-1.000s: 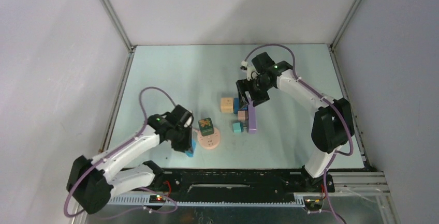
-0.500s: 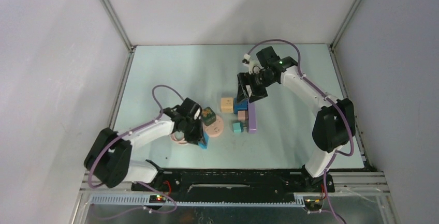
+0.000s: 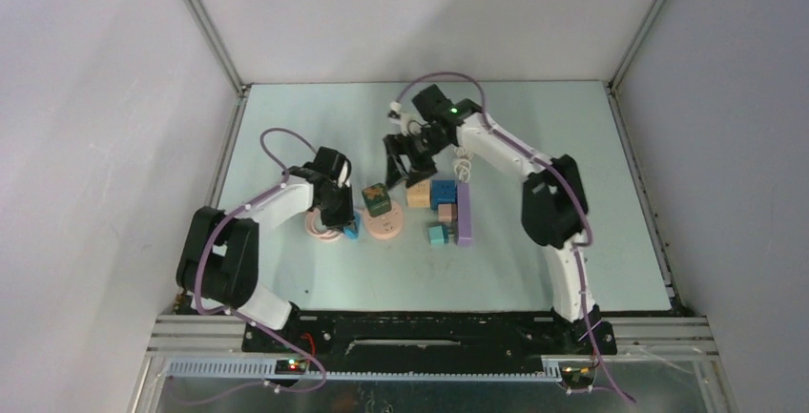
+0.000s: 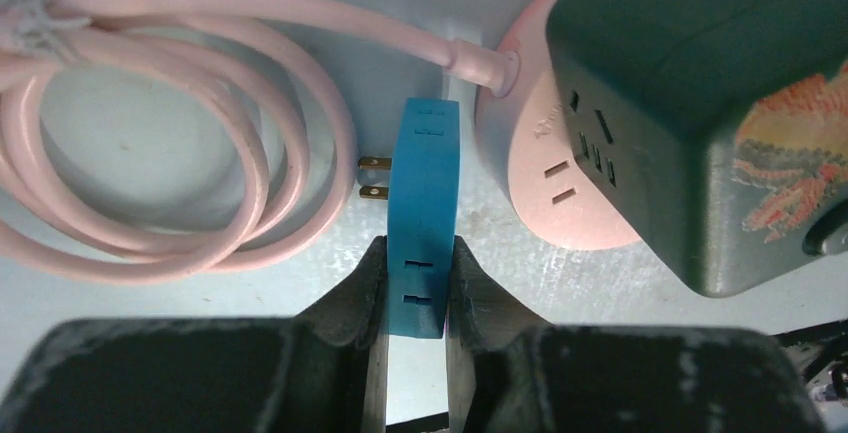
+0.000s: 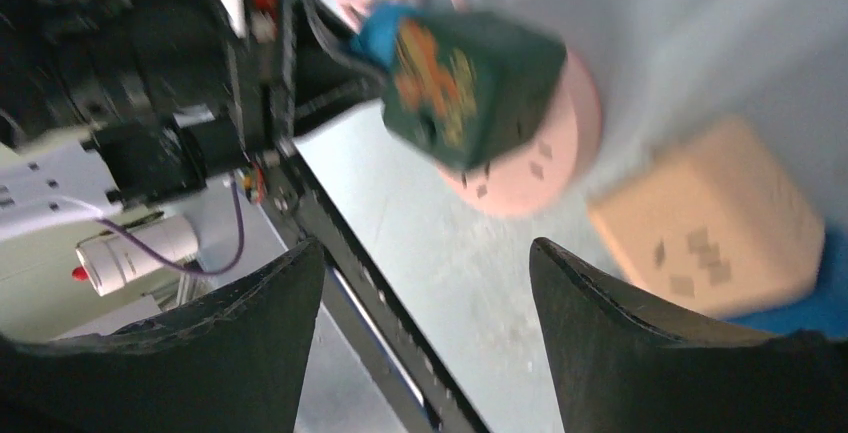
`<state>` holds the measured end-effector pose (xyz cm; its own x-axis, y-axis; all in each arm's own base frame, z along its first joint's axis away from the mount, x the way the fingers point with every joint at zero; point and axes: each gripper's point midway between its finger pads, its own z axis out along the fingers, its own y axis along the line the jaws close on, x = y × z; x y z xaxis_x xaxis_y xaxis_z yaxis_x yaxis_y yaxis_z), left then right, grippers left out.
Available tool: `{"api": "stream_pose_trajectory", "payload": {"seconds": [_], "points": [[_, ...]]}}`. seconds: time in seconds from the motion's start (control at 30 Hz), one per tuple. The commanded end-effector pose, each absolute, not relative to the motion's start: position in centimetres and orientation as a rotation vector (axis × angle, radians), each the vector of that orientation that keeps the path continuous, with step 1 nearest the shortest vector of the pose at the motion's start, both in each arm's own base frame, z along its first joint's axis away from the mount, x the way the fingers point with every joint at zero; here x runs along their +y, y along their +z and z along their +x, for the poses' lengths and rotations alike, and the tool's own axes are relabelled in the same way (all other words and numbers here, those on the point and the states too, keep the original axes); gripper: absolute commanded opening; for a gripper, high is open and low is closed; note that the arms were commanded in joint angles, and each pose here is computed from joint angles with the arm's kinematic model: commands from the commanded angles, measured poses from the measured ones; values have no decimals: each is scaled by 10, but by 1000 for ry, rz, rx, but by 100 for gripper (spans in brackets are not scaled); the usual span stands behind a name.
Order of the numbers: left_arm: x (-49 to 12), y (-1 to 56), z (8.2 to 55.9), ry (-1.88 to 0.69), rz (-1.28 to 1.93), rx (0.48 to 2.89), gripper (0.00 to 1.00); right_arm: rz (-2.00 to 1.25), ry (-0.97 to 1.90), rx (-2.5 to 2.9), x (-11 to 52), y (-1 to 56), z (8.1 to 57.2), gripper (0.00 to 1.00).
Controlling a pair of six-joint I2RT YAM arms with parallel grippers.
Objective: Insert the plug
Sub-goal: Move the socket to the center of the board.
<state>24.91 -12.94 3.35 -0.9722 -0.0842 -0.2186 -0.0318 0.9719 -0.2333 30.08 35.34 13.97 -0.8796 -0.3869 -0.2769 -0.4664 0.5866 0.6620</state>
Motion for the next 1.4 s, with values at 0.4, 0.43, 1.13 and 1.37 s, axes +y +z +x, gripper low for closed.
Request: {"api": "stream_pose_trajectory", "payload": {"seconds": [0.4, 0.43, 1.13, 1.37], "points": [[-86, 40, 383, -90, -30, 2855, 0, -578, 1278, 2591, 358, 176, 339, 76], [-83, 42, 394, -57, -17, 2845, 0, -568, 1273, 2587, 352, 178, 337, 77], [-135, 204, 322, -854, -364, 2147, 0, -530, 1403, 2467, 359, 216, 363, 79], [-133, 186, 296, -1156, -648, 1812, 0, -545, 1464, 2466, 368, 198, 368, 81]]}}
